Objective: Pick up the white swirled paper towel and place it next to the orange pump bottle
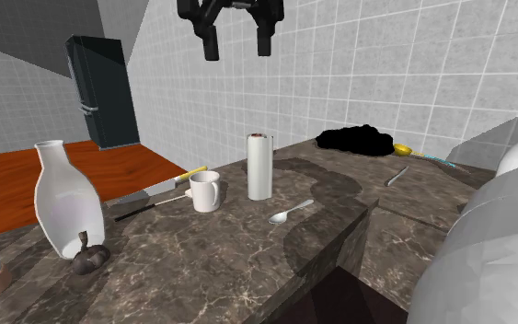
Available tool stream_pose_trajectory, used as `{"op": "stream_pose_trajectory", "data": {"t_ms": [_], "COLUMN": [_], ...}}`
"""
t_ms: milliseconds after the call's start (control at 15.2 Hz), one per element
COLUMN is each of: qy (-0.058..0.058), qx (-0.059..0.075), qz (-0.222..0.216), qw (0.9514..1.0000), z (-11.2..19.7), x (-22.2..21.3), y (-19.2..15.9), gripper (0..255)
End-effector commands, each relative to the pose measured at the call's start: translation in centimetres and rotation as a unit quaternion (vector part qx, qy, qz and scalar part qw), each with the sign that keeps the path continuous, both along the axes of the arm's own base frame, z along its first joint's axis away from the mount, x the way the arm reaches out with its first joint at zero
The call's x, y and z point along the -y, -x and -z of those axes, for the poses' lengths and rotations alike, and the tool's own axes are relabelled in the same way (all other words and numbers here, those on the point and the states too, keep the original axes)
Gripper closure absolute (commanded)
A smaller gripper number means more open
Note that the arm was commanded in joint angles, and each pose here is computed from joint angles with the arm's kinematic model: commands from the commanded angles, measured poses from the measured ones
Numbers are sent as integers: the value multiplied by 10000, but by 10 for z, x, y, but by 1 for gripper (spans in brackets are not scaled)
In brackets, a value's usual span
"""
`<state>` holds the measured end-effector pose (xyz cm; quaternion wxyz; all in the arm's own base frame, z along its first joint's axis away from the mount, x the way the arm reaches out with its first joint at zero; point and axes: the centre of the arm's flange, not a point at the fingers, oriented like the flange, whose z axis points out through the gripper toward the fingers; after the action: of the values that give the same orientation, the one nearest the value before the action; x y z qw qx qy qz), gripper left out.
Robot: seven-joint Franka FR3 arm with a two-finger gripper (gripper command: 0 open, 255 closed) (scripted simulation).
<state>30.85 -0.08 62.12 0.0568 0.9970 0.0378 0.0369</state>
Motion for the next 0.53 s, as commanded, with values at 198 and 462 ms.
{"op": "stream_pose_trajectory", "data": {"t_ms": [198, 462], "qy": [-65, -151], "qx": [-39, -91], "qz": [-25, -59], "qw": [10000, 9998], "z": [16, 38], "x": [26, 61], "y": [-28, -65], "gripper": [0, 0]}}
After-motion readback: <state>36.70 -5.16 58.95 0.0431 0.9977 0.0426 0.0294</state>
